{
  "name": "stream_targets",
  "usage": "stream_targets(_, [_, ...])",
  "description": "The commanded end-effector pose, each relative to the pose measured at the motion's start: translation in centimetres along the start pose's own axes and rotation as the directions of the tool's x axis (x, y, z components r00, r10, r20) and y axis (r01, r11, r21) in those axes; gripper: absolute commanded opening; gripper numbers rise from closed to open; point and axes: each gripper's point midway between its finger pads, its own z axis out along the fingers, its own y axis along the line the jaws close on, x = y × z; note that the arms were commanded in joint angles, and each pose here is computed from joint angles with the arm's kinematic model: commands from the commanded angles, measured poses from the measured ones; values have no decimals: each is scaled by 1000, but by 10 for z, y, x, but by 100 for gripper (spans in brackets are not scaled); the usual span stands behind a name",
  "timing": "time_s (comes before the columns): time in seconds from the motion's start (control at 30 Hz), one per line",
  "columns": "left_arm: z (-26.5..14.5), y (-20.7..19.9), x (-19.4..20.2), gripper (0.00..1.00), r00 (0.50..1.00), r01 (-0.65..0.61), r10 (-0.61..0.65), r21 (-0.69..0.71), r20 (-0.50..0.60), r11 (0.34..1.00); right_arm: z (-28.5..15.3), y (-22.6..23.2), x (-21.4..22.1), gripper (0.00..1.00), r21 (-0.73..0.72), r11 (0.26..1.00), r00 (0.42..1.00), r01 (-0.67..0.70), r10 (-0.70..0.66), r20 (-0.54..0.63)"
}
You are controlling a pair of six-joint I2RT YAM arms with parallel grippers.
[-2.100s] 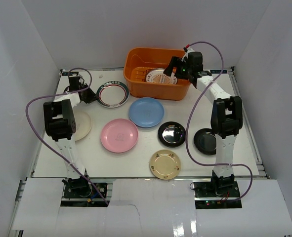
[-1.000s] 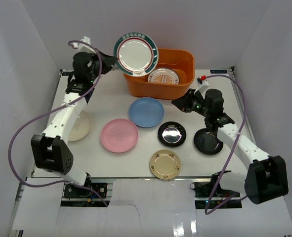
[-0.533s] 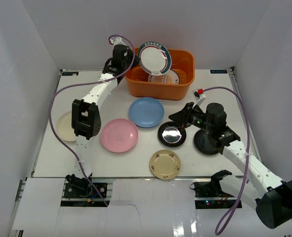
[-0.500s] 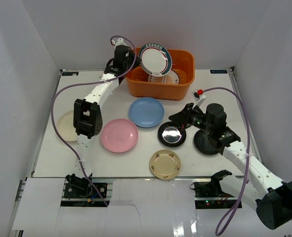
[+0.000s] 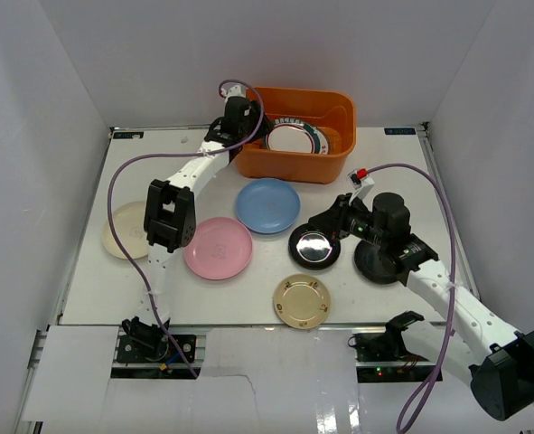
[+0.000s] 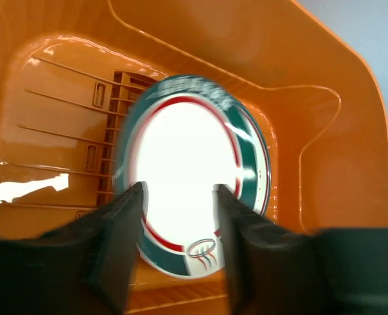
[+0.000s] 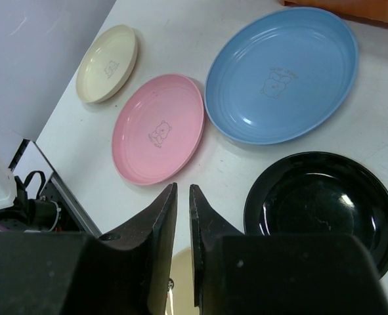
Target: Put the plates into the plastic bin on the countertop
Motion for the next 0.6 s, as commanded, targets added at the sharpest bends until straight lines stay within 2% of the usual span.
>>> stream_targets(0.0, [-25, -25, -35, 63, 998, -8, 4, 57, 67, 998, 3, -5, -2, 20, 20, 1000, 1000, 21, -21, 20])
stream_targets(0.07, [-29, -26, -35, 72, 998, -14, 11, 56, 65, 998, 3, -8, -3, 20, 39, 999, 999, 25, -26, 24])
stream_targets(0.1, [-30, -27, -36, 81, 998, -19, 15, 59, 67, 998, 2, -9, -3, 20, 44, 999, 999, 26, -27, 26])
stream_targets(0.2, [-45, -36, -48, 94, 996, -41, 35, 80, 83, 996, 2, -12, -6, 23, 67, 997, 999, 36, -38, 30])
stream_targets(0.27, [-58, -46, -61, 98, 993, -63, 52, 100, 109, 993, 3, -12, -8, 25, 67, 997, 999, 35, -37, 31])
stream_targets(0.37, [-94, -64, -91, 98, 980, -117, 94, 121, 176, 986, 8, -13, -6, 29, 62, 998, 1000, 14, -16, 26])
stream_targets(0.4, [-121, -78, -112, 98, 970, -131, 98, 139, 224, 982, 11, -12, -5, 29, 56, 998, 1000, 8, -10, 26])
stream_targets(0.43, [-134, -78, -121, 98, 960, -152, 116, 126, 254, 980, 13, -12, -4, 31, 51, 999, 1000, 2, -3, 21])
stream_targets(0.47, [-138, -66, -110, 98, 962, -161, 135, 96, 237, 982, 15, -12, -3, 32, 48, 999, 1000, -5, 4, 18])
stream_targets(0.5, [-172, -78, -132, 98, 945, -172, 130, 117, 301, 978, 19, -11, -2, 33, 44, 999, 1000, -14, 13, 14])
stream_targets(0.53, [-185, -75, -135, 98, 935, -191, 151, 100, 320, 976, 22, -11, -1, 35, 41, 999, 1000, -17, 17, 10])
stream_targets(0.57, [-187, -52, -117, 98, 941, -188, 168, 44, 293, 981, 25, -11, 0, 36, 48, 999, 1000, -16, 16, 10])
